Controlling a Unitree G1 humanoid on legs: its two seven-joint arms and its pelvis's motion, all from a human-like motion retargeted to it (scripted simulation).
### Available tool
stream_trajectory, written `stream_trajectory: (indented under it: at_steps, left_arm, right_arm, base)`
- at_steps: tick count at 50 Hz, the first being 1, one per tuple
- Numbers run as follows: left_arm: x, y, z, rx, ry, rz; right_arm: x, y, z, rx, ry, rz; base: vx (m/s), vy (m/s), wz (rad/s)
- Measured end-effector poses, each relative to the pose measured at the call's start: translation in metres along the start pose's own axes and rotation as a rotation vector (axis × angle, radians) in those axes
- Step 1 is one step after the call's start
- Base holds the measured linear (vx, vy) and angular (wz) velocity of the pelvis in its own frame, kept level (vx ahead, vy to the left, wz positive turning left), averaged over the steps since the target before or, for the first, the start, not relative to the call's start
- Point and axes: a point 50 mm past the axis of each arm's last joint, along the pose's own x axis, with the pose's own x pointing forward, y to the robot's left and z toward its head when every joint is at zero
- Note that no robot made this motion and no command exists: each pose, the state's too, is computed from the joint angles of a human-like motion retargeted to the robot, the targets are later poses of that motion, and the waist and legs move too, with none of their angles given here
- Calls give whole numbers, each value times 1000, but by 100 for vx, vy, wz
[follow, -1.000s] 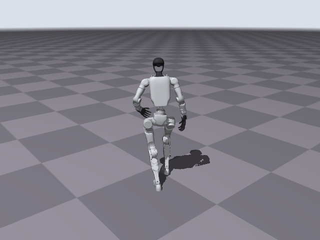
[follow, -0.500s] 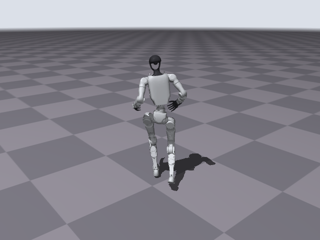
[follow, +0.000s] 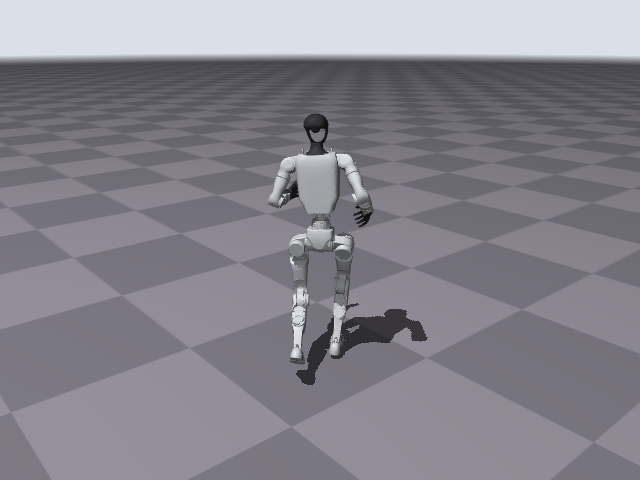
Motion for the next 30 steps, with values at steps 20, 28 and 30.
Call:
stream_trajectory:
  at_steps: [20,28,30]
  left_arm:
    - [-98,-4,-47,-20,453,62]
    - [27,41,25,431,-5,193]
    - [38,38,50,457,-126,179]
  right_arm:
    - [21,-15,39,-201,-64,65]
    - [52,6,47,-240,-101,213]
    - [44,4,53,-229,-142,248]
  base:
    - [88,-7,17]
    - [61,-18,-45]
    - [61,-11,-24]
